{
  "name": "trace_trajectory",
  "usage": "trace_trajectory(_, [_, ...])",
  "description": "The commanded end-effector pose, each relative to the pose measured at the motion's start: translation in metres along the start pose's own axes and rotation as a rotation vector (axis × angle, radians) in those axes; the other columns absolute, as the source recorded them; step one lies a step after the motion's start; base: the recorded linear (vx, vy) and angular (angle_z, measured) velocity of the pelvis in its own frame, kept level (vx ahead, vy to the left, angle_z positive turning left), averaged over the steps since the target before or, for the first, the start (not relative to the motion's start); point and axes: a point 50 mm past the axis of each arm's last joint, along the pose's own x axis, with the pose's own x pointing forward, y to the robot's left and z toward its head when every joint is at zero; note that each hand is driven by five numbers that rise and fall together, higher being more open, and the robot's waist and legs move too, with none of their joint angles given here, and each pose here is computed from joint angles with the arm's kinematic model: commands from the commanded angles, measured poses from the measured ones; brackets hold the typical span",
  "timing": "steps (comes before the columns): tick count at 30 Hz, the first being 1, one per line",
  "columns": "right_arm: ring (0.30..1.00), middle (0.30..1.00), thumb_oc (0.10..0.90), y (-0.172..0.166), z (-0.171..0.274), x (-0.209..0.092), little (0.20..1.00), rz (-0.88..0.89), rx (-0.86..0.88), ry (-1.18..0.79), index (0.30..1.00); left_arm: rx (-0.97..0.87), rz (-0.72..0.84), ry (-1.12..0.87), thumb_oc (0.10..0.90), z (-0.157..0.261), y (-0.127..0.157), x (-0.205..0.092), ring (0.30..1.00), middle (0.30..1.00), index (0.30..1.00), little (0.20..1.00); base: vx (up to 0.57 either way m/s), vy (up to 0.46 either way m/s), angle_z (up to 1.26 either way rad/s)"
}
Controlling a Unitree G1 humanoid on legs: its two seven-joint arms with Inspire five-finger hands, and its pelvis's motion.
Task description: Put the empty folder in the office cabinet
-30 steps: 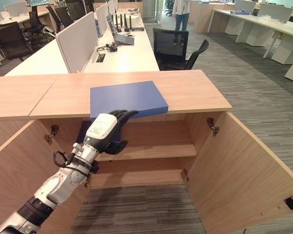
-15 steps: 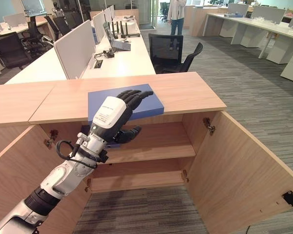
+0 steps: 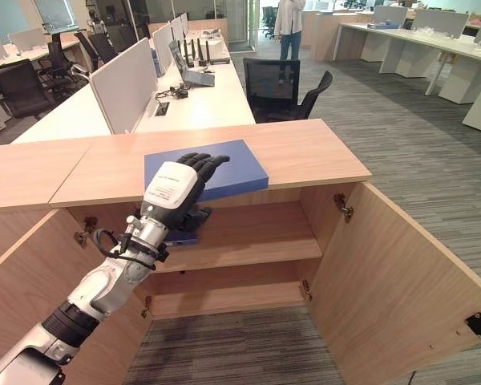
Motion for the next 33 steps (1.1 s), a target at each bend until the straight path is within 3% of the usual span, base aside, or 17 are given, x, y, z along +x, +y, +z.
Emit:
trace_trajectory(1, [0.900, 0.900, 0.800, 0.007, 0.020, 0.001, 0.900, 0.021, -0.044, -0.029, 0.900, 0.153, 0.327, -0.005, 0.800, -0.012, 0.072, 0.048, 0.900, 0.900, 0.900, 0.900, 0.00, 0.000, 0.00])
trace_trajectory(33, [0.900, 0.900, 0.800, 0.004, 0.010, 0.001, 0.900, 0.024, -0.047, -0.003, 0.900, 0.222, 0.238, 0.222, 0.800, -0.057, 0.061, 0.048, 0.900, 0.900, 0.900, 0.900, 0.00, 0.000, 0.00])
